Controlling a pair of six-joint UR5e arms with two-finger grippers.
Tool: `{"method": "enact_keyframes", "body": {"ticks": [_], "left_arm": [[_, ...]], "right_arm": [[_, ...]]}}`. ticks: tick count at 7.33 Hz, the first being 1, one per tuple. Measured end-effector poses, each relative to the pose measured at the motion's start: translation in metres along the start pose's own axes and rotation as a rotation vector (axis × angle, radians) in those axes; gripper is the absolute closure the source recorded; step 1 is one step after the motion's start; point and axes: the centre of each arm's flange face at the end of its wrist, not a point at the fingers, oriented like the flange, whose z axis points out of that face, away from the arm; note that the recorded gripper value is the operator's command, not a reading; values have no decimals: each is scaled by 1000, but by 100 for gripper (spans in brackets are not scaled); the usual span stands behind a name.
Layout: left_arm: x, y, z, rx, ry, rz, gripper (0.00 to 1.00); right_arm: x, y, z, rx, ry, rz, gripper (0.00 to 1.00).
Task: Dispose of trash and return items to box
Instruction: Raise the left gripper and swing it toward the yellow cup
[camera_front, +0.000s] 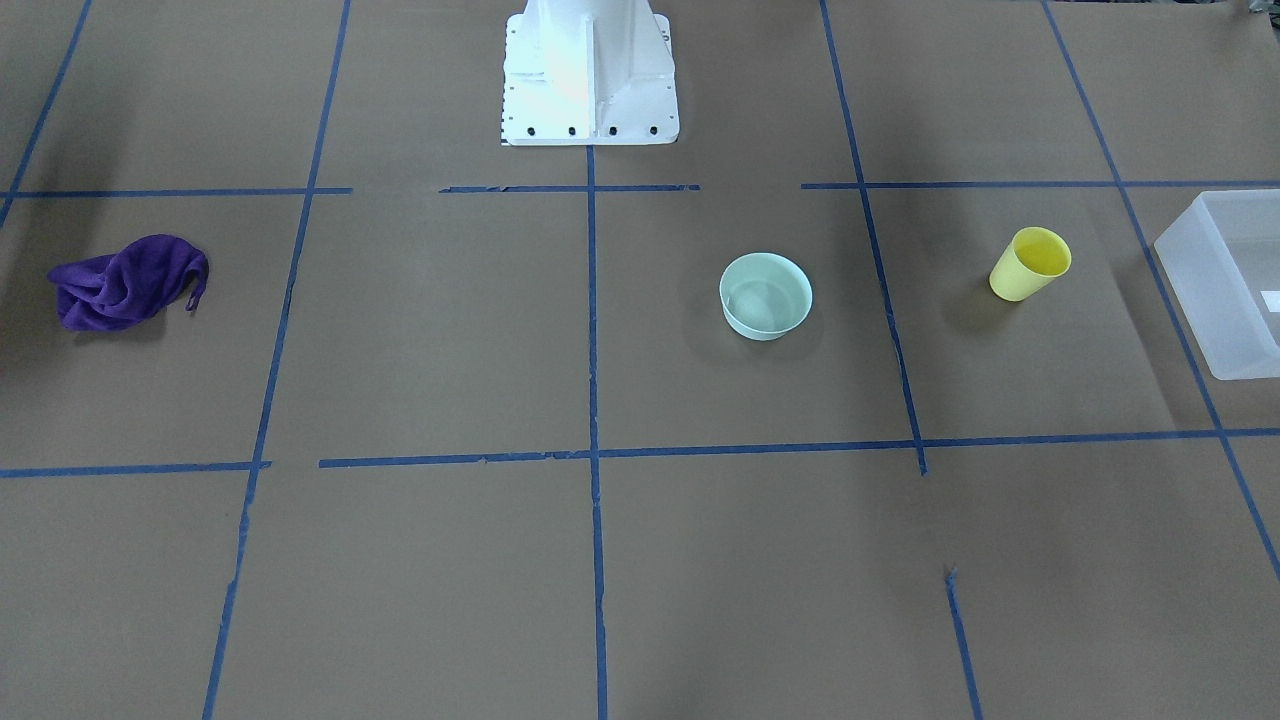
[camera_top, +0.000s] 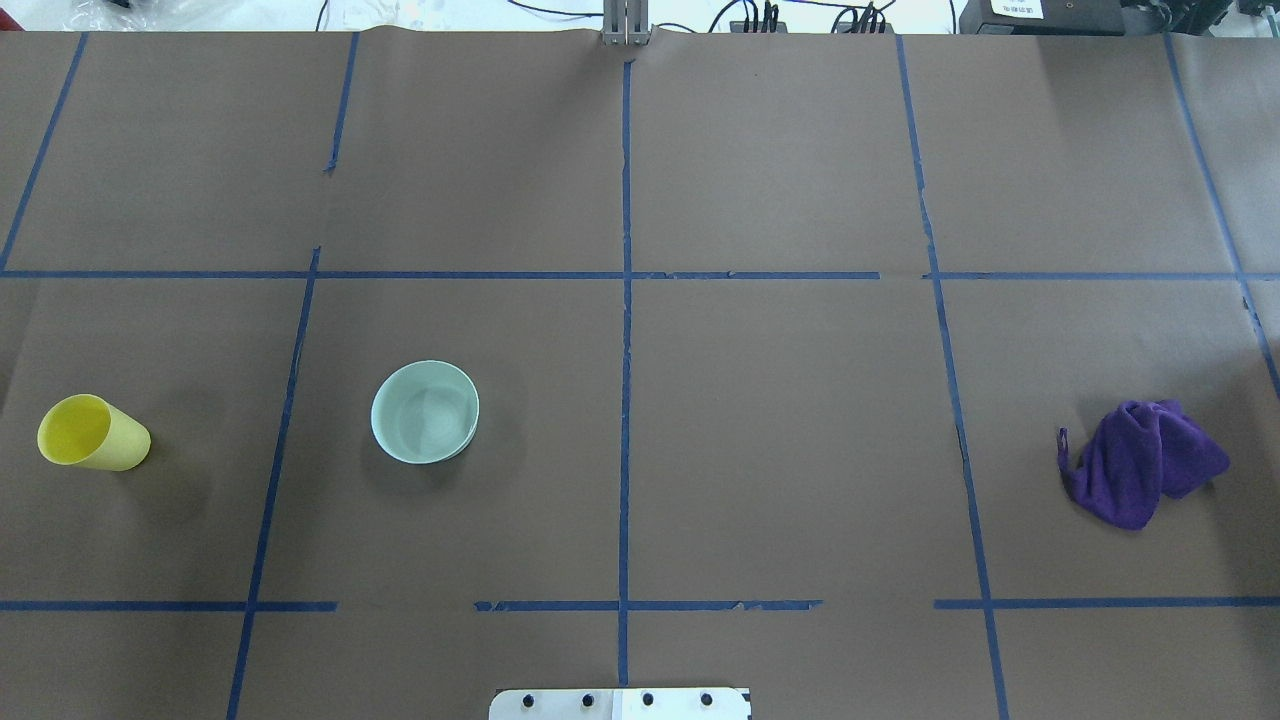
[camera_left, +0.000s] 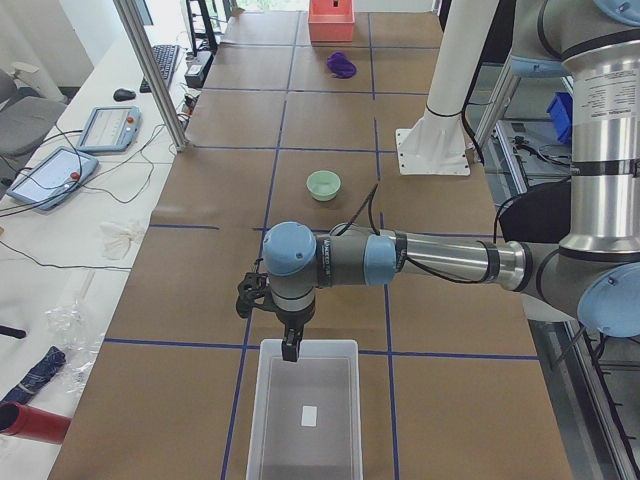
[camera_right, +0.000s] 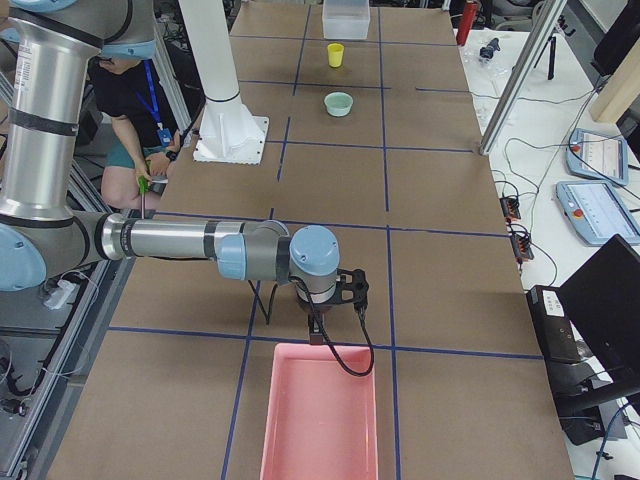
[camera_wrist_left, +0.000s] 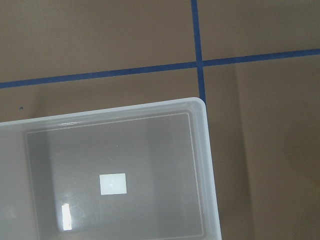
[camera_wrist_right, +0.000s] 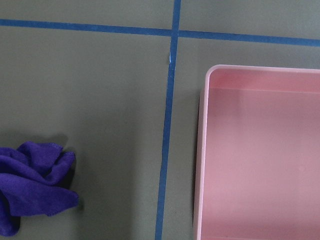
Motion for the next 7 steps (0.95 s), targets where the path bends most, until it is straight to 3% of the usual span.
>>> {"method": "enact_keyframes", "body": {"ticks": [4, 6, 7], "left_arm": [[6, -8, -7, 27, -8, 29, 0], [13, -18, -15, 108, -28, 108, 0], [18, -26, -21, 179, -40, 174, 0]], "right_arm": [[-6, -2, -4, 12, -12, -4, 0], [-22, -17, -21, 56, -14, -43, 0], [-31, -29, -31, 88, -14, -73, 0]]}}
